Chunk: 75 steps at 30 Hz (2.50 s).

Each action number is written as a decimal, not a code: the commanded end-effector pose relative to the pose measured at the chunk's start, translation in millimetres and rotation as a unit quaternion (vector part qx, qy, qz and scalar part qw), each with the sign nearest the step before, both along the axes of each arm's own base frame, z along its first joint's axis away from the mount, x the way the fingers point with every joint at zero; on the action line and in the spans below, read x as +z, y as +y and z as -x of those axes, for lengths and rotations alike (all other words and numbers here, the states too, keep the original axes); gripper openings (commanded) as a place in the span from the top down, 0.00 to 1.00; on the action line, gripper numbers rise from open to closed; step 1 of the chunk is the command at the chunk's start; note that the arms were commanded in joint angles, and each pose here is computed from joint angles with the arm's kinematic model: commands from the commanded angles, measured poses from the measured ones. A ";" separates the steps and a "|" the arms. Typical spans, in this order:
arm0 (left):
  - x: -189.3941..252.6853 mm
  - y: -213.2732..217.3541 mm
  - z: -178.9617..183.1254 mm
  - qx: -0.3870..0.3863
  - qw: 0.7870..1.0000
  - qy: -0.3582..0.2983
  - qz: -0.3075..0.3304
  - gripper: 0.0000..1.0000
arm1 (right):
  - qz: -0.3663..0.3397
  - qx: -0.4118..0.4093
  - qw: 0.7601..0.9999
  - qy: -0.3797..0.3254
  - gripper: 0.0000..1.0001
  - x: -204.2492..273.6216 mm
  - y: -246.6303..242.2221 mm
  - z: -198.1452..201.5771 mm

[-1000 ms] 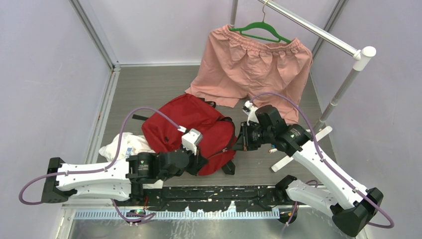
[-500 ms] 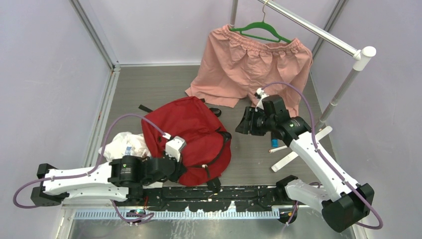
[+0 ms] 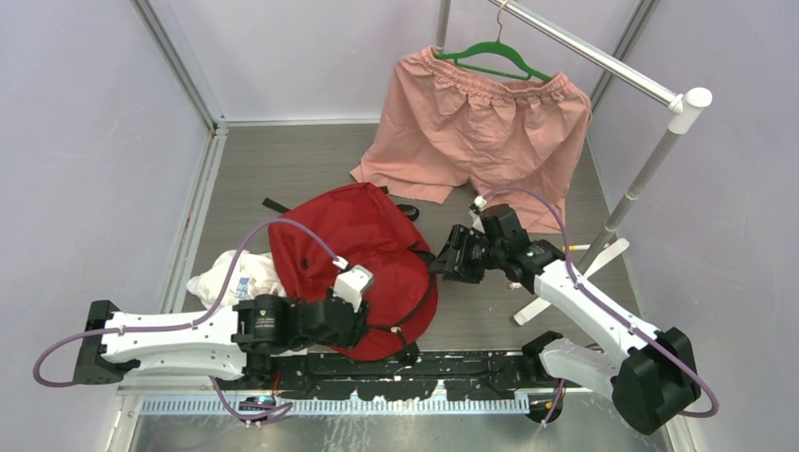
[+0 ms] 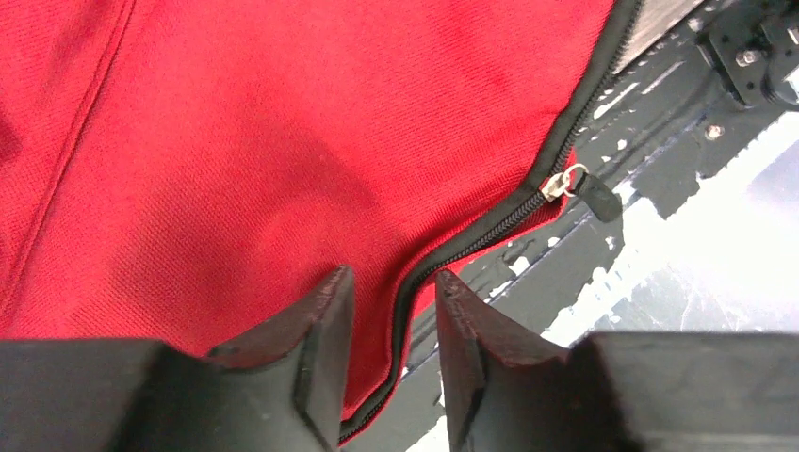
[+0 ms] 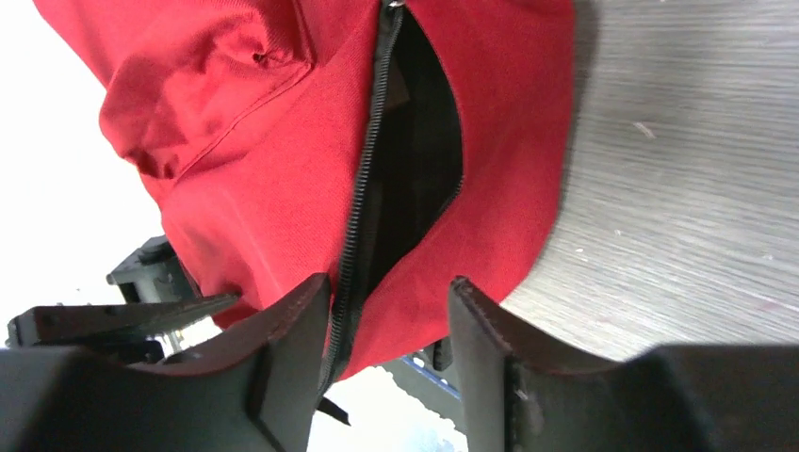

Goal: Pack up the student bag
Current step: Zip the student bag at the center of the board.

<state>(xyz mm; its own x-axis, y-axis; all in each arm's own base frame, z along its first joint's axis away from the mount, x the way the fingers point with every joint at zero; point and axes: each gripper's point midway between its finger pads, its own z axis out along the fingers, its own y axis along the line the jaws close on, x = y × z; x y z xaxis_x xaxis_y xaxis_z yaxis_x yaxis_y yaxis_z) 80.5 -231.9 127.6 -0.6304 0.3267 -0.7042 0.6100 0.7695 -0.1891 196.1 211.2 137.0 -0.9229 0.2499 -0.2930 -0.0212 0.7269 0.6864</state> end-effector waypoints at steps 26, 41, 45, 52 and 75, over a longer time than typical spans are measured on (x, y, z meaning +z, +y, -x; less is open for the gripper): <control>52.8 -30.1 -1.3 -0.030 0.994 -0.027 0.098 0.43 | 0.052 0.016 0.990 -0.130 0.29 65.6 13.5 -32.9; 15.7 -50.1 29.6 -0.096 0.993 0.052 0.050 0.41 | -0.095 0.162 0.982 -0.007 0.20 34.3 55.7 122.2; 9.4 -53.5 23.0 -0.089 0.994 0.035 0.053 0.49 | -0.120 0.175 0.977 0.011 0.18 26.2 69.0 133.1; 16.6 -49.3 21.1 -0.076 0.993 0.031 0.080 0.61 | -0.176 0.189 0.965 0.031 0.29 28.6 95.4 142.6; 11.6 -48.4 26.2 -0.079 0.993 0.046 0.081 0.41 | -0.105 0.153 0.982 0.023 0.99 -3.6 86.6 131.2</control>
